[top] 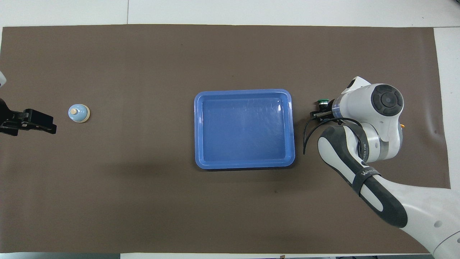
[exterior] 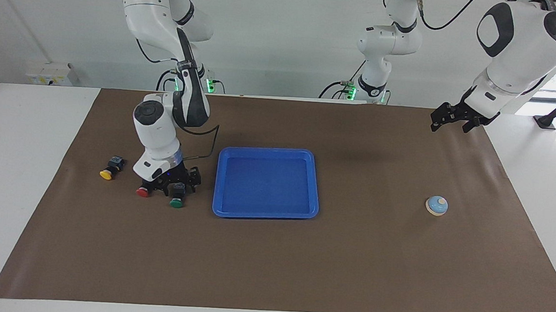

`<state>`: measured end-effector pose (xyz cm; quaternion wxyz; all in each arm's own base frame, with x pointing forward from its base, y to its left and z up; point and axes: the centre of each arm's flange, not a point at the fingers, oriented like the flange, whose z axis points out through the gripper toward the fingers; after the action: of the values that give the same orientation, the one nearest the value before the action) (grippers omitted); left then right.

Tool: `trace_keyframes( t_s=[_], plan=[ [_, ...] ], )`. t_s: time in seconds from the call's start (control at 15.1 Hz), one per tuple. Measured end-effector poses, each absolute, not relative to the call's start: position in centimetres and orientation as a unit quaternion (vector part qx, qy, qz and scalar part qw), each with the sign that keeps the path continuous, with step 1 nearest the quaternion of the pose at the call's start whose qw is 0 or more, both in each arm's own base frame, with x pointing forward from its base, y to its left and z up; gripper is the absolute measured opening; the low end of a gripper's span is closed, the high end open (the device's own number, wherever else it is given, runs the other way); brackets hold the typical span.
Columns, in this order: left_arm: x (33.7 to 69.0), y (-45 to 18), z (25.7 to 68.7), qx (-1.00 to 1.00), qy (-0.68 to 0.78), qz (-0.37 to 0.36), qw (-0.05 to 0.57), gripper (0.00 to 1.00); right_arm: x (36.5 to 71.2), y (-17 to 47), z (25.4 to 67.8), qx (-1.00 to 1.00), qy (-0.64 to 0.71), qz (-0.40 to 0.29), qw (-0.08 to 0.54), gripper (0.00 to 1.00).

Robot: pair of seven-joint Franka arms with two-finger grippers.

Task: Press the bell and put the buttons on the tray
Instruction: 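Raise the left gripper back while the right gripper grasps the green button, then carry the green button into the tray and release it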

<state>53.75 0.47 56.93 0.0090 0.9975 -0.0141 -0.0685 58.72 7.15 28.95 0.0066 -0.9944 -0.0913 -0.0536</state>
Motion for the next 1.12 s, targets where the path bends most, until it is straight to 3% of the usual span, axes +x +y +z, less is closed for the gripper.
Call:
trace_keyframes(
  t_s=[0.33,0.53,0.73,0.93,1.12],
  plan=[
    [53.7,0.2,56.9,0.997,-0.016,-0.069,0.009,1.00,59.5,7.4,30.4,-0.995,-0.093,-0.038,0.005,0.41],
    [53.7,-0.8,57.0,0.997,-0.025,-0.068,0.008,1.00,61.2,9.4,35.1,-0.996,-0.087,-0.009,0.003,0.41],
    [53.7,-2.5,57.1,0.997,-0.041,-0.066,0.007,1.00,61.2,15.6,39.2,-0.999,-0.050,-0.001,0.002,0.41],
    [53.8,-2.9,57.4,0.997,-0.043,-0.062,0.007,1.00,59.0,23.0,39.0,-1.000,-0.007,0.000,0.003,0.41],
    [53.8,-2.8,57.5,0.997,-0.042,-0.061,0.007,1.00,58.7,26.1,36.0,-0.999,0.033,-0.003,0.008,0.41]
  ],
)
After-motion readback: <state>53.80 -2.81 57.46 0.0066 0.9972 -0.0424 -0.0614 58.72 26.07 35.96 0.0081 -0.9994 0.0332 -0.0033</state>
